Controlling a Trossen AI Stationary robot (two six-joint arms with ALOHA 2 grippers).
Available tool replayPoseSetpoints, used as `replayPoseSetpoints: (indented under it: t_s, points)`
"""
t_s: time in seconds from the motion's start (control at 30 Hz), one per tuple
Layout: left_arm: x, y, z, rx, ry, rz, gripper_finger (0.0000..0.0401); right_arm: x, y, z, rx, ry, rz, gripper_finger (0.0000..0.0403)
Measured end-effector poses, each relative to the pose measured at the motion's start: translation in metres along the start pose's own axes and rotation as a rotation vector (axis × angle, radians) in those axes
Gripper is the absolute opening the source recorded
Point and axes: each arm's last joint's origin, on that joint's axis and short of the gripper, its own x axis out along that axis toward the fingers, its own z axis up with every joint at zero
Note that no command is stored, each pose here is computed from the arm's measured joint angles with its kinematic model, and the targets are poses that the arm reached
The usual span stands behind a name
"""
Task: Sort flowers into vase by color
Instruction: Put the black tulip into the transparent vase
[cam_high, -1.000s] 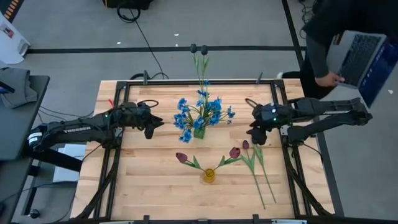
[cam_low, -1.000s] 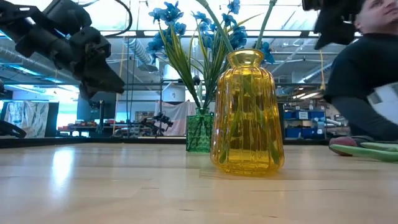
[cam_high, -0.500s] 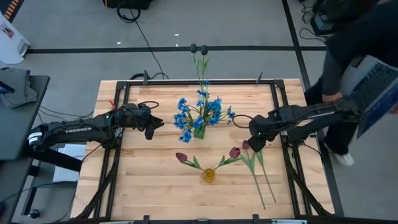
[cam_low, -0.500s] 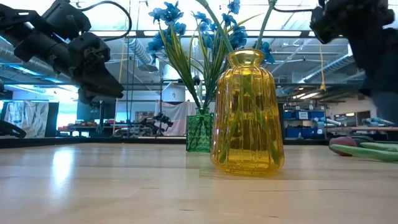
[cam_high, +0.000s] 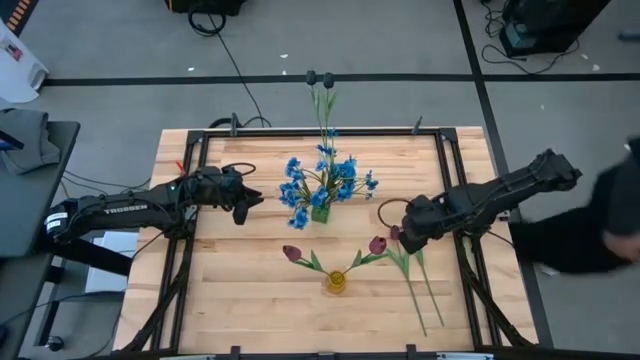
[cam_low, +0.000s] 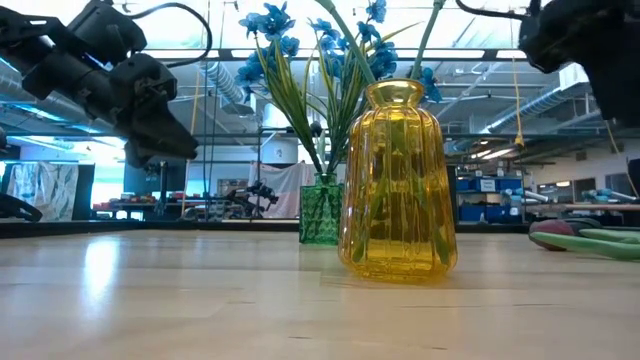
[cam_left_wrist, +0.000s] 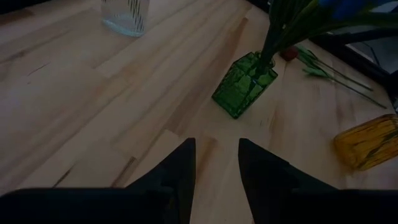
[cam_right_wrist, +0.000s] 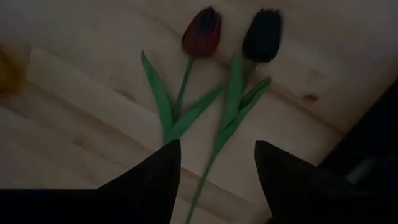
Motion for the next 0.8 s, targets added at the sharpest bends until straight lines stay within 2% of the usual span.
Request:
replayPoseSetpoints:
  t_s: [0.17, 0.43, 0.8]
  points:
    - [0.000, 0.000, -0.001, -0.002, 0.011, 0.004, 0.0127, 0.019, 0.003, -0.018, 0.037, 0.009, 0.031, 0.0215]
    - [0.000, 0.001, -0.002, -0.002, 0.017, 0.007, 0.0127, 0.043, -0.008, -0.040, 0.139, 0.013, -0.035, 0.0215]
    - [0.000, 0.001, -0.002, -0.003, 0.018, 0.007, 0.0127, 0.072, -0.012, -0.048, 0.258, -0.018, 0.030, 0.0215]
